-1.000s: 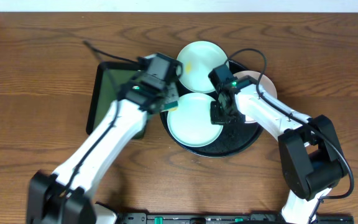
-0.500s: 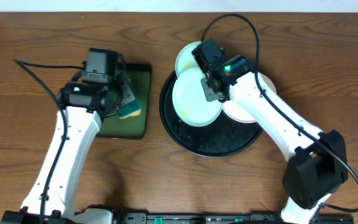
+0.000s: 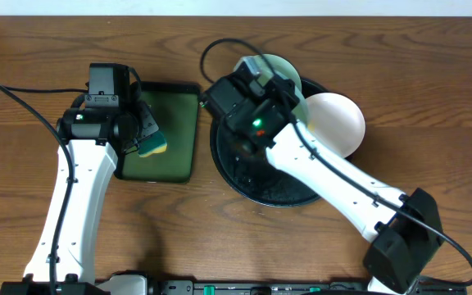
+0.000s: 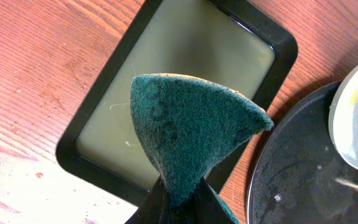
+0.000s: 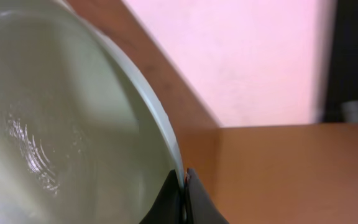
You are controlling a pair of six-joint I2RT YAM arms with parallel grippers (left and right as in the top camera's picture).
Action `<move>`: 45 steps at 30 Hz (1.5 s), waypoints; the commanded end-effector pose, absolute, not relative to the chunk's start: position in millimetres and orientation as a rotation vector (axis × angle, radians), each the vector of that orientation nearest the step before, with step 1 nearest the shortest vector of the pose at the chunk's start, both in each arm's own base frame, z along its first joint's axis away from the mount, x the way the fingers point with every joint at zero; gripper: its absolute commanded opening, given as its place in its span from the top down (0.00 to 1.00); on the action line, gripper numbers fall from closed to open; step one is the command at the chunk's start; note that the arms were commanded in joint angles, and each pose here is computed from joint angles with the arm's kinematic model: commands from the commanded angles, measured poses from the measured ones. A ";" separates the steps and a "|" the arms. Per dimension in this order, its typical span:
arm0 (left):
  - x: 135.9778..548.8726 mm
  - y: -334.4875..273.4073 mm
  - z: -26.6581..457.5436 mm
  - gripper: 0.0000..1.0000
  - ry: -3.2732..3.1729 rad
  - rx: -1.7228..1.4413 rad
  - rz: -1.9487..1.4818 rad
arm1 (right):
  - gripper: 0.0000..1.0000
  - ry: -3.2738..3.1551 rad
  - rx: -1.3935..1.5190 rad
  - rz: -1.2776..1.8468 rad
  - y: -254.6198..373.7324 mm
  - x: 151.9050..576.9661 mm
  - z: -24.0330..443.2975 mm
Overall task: Clean dirty plates on tray and stack at the side
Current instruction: 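Lift the green plate with the right gripper and place it right of the tray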
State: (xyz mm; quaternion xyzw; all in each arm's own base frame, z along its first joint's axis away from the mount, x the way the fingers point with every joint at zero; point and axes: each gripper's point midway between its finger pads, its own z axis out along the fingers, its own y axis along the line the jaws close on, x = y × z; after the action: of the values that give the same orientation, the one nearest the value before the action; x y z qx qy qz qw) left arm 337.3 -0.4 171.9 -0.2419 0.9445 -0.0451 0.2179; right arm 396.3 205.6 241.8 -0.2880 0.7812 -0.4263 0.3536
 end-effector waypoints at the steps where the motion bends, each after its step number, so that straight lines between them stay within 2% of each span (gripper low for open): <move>1: 334.7 0.5 168.9 0.93 2.635 -0.651 -0.120 | 0.99 1.870 -0.724 -1.301 198.4 390.9 289.5; 11: 333.7 0.5 168.4 0.92 2.639 -0.652 -0.118 | 0.99 1.878 -0.755 -1.290 200.3 392.0 286.6; 14: 333.7 0.5 168.4 0.92 2.639 -0.652 -0.118 | 0.99 1.995 -0.766 -1.042 215.8 395.0 259.3; 17: 333.7 0.5 168.4 0.92 2.639 -0.649 -0.118 | 0.99 2.188 -1.037 -0.608 253.4 384.2 204.7; 19: 333.2 0.5 168.2 0.92 2.645 -0.632 -0.114 | 0.99 2.230 -1.049 -0.524 253.0 386.1 197.5; 22: 331.9 0.5 167.6 0.93 2.652 -0.628 -0.111 | 0.99 2.246 -0.699 -0.614 213.8 412.0 217.3; 25: 332.1 0.4 167.7 0.92 2.651 -0.629 -0.112 | 0.99 2.298 -0.475 -0.565 173.6 432.3 223.5; 34: 332.1 0.3 167.7 0.92 2.651 -0.628 -0.112 | 0.99 2.564 -0.172 0.167 68.2 466.1 190.6; 36: 332.1 0.3 167.7 0.92 2.651 -0.628 -0.112 | 0.99 2.569 -0.042 0.260 25.5 470.7 187.2; 45: 332.4 0.3 167.8 0.92 2.650 -0.629 -0.112 | 0.99 2.567 0.586 0.192 -125.7 464.0 147.6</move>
State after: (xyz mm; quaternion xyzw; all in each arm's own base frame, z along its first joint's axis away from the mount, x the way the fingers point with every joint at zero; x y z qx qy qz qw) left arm 333.4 -0.3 170.0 -0.2302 0.9493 -0.0400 0.2102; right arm 461.6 -103.9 162.2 0.1457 0.9537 0.0415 0.2598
